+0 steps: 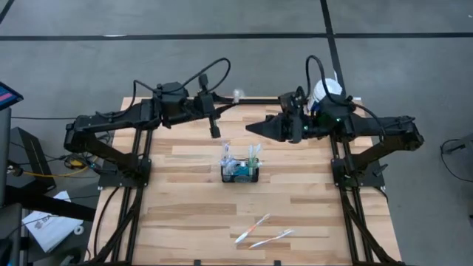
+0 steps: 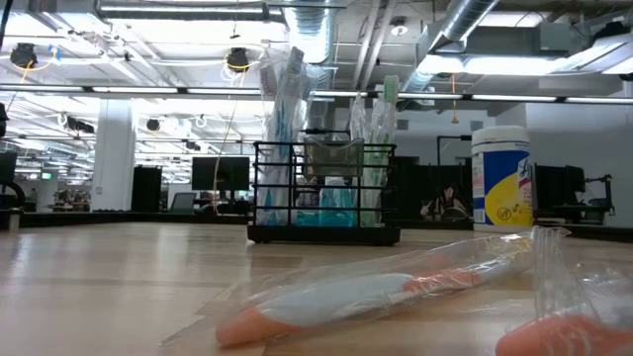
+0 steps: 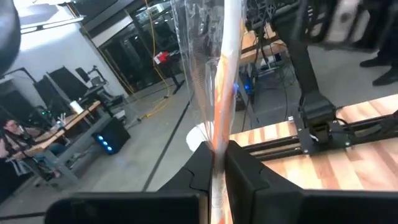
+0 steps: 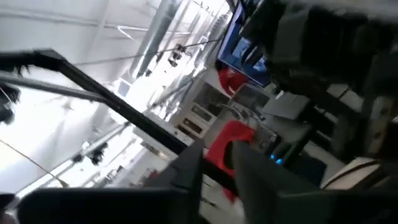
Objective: Pick & Place toothbrushing station
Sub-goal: Put the orange toothbrush into the black wire organizer
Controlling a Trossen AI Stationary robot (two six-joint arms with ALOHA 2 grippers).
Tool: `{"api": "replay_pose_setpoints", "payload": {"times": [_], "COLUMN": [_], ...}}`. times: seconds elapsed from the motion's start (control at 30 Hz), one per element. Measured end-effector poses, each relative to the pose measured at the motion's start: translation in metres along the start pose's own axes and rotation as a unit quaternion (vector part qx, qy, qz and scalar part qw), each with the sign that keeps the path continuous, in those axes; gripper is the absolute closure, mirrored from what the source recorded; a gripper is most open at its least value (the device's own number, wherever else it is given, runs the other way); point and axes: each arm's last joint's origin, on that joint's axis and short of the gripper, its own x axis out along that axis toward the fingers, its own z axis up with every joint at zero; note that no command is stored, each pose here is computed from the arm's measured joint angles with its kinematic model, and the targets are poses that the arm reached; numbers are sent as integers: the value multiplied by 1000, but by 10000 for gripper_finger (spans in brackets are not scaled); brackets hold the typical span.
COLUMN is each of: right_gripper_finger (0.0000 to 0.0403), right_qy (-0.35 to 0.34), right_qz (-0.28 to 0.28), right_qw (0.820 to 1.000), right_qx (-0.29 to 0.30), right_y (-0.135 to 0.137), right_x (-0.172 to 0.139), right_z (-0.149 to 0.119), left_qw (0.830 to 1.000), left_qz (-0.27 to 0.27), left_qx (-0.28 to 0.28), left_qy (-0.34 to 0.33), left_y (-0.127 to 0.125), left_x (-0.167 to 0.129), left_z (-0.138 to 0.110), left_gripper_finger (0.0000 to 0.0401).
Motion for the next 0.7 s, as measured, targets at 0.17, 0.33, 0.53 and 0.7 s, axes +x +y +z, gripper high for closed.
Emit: {"api": "replay_pose_setpoints", "payload": {"times": [0.17,0.33,0.53,0.7], "right_gripper_finger": [230,167,176,207], "right_qy": [14,52,32,10], "right_qz": [-17,-83,-195,-188], "right_qw": [995,970,907,902], "right_qx": [-96,-222,-373,-387], "right_y": [-4,-13,-27,-26], "right_x": [0,-8,-8,-8], "right_z": [-1,-5,-3,8], "left_qw": [1000,988,933,927], "left_qz": [-18,-86,-212,-225], "left_qx": [-15,-109,-262,-284], "left_qy": [-8,-61,-125,-95], "left_y": [-2,4,16,21], "left_x": [-1,-15,-15,-14], "left_z": [1,12,18,10], "left_gripper_finger": [391,391,391,391]}}
